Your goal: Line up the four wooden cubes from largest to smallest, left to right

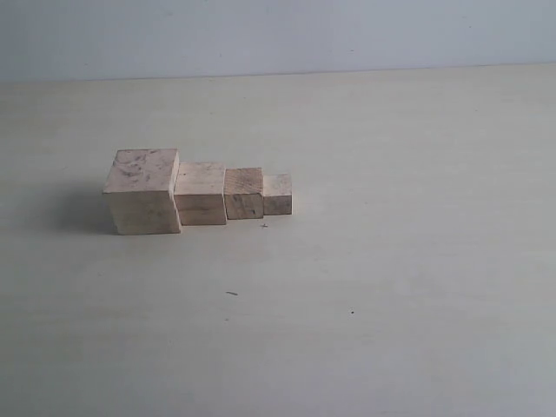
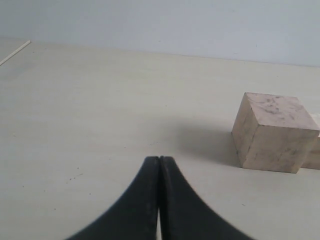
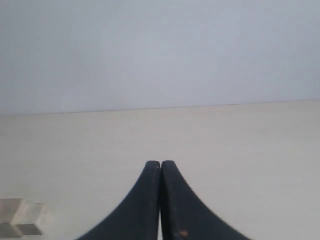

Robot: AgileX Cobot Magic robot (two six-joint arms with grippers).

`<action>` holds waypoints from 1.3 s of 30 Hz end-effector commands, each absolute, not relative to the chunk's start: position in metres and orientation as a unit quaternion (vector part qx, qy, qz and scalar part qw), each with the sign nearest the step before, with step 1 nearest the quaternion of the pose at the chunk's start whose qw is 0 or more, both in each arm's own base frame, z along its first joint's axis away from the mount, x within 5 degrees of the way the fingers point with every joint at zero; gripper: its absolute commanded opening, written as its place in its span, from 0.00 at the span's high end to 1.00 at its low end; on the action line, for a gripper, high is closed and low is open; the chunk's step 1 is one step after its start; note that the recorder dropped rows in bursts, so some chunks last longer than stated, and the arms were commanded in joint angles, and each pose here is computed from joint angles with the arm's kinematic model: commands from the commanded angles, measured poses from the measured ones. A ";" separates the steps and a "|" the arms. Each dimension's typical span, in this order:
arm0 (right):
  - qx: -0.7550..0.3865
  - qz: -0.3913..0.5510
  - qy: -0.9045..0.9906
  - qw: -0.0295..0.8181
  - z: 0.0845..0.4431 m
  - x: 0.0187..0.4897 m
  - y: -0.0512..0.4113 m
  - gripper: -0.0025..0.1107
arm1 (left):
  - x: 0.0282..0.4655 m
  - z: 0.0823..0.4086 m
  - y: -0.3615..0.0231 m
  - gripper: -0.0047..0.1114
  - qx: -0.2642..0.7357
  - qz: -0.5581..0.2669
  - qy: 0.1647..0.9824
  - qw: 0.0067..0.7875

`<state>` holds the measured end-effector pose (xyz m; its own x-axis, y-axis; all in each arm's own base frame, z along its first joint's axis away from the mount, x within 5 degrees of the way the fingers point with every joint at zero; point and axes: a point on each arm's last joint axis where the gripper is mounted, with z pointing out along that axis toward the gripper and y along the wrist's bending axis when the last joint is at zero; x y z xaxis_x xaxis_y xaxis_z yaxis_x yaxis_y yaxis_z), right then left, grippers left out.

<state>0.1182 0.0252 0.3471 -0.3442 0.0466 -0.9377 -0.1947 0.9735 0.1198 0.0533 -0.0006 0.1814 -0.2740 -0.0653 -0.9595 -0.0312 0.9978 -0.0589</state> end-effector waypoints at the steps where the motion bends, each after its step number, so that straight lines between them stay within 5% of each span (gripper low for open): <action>1: 0.004 0.043 0.793 0.608 0.317 0.091 0.006 0.98 | 0.053 0.181 -0.001 0.96 -0.029 -0.016 0.794 0.607; 23: 0.007 0.045 0.754 0.655 0.194 0.055 0.005 0.98 | 0.053 0.181 -0.001 0.96 -0.029 -0.016 0.794 0.607; 39: 0.001 0.049 0.793 0.608 0.182 0.053 0.006 0.98 | 0.053 0.181 -0.001 0.96 -0.029 -0.016 0.794 0.607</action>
